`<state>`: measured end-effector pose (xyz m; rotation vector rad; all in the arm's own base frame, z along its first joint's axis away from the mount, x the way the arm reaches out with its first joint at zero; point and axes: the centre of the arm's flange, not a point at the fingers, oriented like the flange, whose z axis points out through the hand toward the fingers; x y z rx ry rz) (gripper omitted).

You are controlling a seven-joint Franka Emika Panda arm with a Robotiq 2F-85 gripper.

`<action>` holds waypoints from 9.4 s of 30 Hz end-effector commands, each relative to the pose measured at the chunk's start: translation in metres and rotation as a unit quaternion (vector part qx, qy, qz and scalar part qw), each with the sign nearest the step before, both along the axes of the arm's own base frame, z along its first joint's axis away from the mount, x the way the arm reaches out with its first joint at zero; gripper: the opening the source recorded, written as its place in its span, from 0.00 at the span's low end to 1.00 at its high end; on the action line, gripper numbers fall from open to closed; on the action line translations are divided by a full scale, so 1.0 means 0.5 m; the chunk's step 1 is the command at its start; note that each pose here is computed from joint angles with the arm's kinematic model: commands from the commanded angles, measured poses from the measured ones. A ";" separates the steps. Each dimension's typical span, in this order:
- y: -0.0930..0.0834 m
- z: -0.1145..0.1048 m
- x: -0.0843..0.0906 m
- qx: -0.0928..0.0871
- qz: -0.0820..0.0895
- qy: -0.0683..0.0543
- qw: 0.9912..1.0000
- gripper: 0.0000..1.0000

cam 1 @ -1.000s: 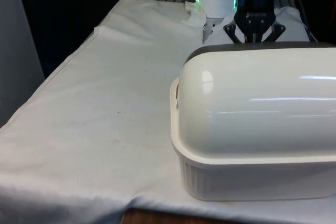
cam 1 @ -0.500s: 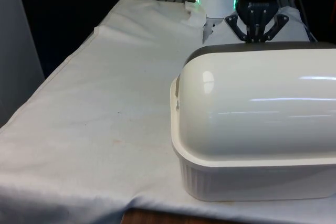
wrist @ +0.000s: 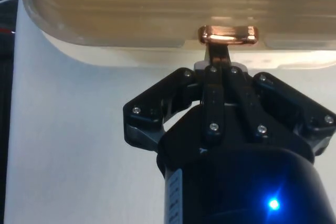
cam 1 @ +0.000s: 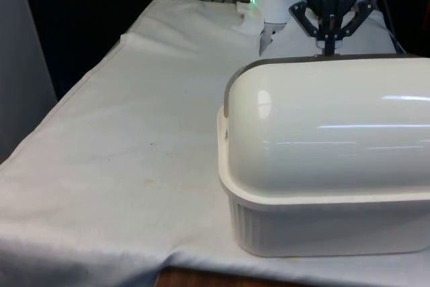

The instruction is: Open the lid, then close it.

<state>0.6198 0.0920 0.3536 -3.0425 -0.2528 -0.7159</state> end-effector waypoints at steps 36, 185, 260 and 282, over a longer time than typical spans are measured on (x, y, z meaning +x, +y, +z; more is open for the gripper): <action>-0.001 0.035 0.039 0.011 0.001 -0.103 0.995 0.00; 0.028 0.229 0.230 -0.019 0.018 -0.052 0.998 0.71; 0.027 0.135 0.208 -0.022 0.017 0.020 0.999 0.00; 0.027 0.132 0.178 -0.026 0.018 0.068 0.997 0.00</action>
